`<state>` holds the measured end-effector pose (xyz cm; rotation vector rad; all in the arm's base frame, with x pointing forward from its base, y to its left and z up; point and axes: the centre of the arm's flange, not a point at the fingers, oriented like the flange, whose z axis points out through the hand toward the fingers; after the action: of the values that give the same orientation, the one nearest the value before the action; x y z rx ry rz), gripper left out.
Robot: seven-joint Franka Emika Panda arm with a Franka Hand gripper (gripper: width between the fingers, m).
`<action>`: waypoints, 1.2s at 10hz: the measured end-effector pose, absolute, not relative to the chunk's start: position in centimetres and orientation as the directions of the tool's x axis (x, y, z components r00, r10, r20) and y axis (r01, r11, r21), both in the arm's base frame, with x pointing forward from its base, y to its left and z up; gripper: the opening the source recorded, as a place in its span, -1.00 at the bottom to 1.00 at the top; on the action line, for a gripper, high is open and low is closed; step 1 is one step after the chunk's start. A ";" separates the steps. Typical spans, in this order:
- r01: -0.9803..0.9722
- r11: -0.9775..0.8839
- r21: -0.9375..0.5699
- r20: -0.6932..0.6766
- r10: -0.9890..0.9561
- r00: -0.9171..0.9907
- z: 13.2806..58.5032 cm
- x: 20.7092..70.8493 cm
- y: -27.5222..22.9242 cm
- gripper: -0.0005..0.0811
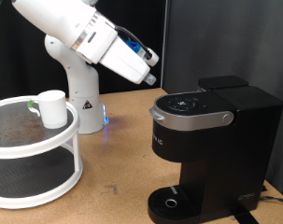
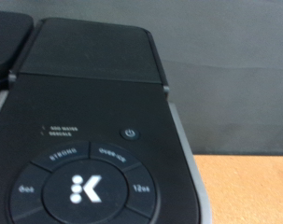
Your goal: Make a cup of coffee with the keurig machine
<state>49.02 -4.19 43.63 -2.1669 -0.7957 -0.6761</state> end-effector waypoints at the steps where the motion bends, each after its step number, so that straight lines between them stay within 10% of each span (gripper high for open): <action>1: 0.717 -0.531 -0.452 0.646 0.359 0.674 43.3 48.6 -4.1 -0.99; 12: 0.680 -0.428 -0.596 0.579 0.358 0.732 44.3 40.3 -10.7 -0.99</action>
<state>40.27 -10.66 44.26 -2.0539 -0.7846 -0.4640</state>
